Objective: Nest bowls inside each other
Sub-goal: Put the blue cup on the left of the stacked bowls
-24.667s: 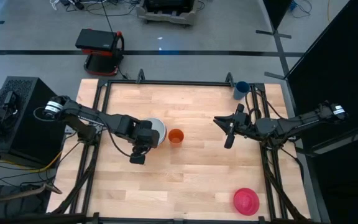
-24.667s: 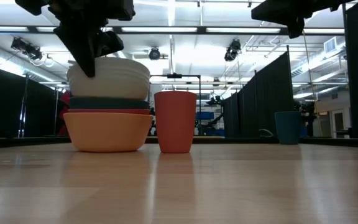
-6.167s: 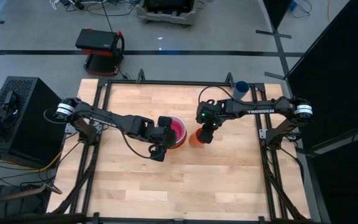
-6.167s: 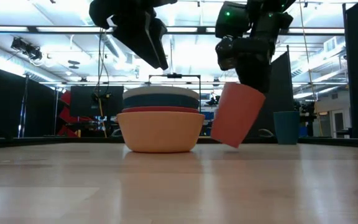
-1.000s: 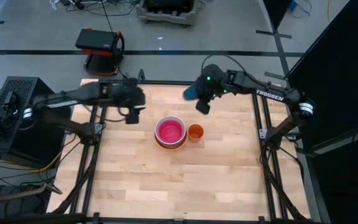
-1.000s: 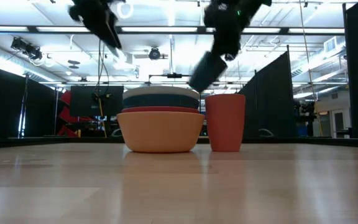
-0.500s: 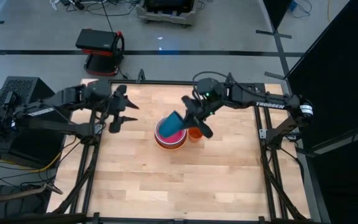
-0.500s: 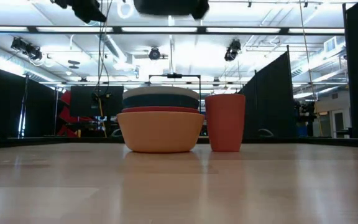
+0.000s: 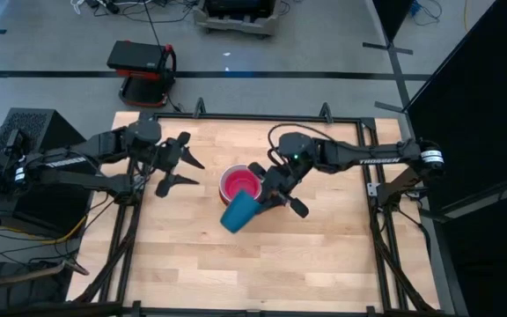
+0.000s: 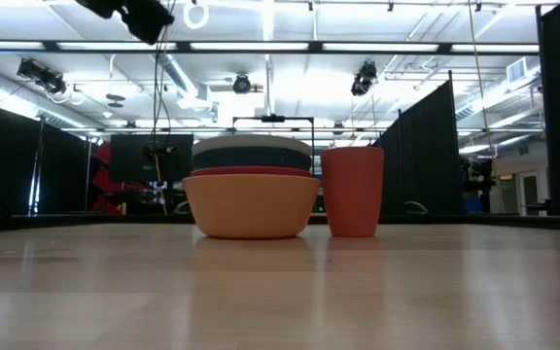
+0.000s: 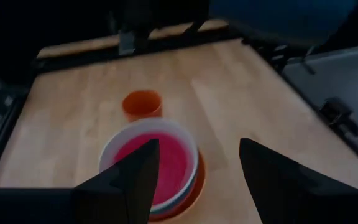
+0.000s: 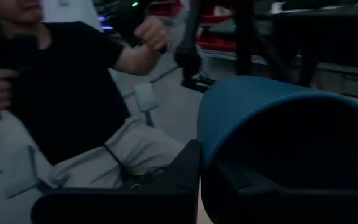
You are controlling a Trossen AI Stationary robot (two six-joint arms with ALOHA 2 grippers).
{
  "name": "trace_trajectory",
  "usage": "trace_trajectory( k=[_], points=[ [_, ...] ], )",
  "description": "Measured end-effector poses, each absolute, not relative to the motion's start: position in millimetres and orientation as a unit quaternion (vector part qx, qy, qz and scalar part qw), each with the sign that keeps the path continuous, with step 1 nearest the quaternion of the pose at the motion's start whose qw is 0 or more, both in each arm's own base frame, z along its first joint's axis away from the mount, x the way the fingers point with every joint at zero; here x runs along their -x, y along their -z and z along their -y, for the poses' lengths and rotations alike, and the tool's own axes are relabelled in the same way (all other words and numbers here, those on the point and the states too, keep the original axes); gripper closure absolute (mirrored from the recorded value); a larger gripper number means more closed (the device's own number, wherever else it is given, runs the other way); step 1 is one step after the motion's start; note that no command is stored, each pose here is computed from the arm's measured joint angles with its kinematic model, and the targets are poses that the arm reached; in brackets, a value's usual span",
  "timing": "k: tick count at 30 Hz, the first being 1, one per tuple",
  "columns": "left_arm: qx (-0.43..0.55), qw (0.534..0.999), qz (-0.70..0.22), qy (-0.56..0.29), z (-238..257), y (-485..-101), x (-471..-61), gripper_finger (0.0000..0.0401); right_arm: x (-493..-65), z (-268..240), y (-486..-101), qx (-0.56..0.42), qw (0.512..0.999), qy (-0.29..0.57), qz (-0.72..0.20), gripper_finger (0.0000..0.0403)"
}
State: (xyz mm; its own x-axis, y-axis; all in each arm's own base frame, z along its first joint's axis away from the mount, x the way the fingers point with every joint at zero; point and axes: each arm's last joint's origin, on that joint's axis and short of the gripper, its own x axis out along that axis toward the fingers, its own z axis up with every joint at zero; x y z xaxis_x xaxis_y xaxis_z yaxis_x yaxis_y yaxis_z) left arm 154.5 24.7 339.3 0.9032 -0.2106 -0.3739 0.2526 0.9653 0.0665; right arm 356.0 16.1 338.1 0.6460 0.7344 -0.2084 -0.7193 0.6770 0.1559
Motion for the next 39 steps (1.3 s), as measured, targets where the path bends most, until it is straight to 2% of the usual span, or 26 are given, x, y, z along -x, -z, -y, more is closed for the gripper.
trace_trajectory(
  k=[6, 11, 16, 33, 39],
  points=[
    [-0.054, 0.973, -0.161, 0.155, -23.3, -336.9, -157.6, 0.0192, -353.8, -25.7, -320.6, -0.027, 0.883, -0.462, -0.080, 0.0403],
    [-0.047, 0.966, -0.139, 0.211, -20.9, -337.9, -165.7, 0.0194, -351.0, -26.2, -309.0, -0.026, 0.876, -0.479, -0.049, 0.0403],
    [-0.054, 0.961, -0.120, 0.244, -16.2, -336.4, -184.1, 0.0207, -354.3, -25.6, -298.4, -0.030, 0.884, -0.463, -0.059, 0.0403],
    [-0.031, 0.941, -0.167, 0.294, -17.9, -301.2, -237.3, 0.0216, -387.0, -19.8, -230.0, -0.116, 0.871, -0.451, -0.157, 0.0403],
    [-0.039, 0.936, -0.160, 0.310, -15.3, -295.9, -247.0, 0.0203, -388.7, -19.7, -233.7, -0.128, 0.866, -0.461, -0.145, 0.0403]
  ],
)
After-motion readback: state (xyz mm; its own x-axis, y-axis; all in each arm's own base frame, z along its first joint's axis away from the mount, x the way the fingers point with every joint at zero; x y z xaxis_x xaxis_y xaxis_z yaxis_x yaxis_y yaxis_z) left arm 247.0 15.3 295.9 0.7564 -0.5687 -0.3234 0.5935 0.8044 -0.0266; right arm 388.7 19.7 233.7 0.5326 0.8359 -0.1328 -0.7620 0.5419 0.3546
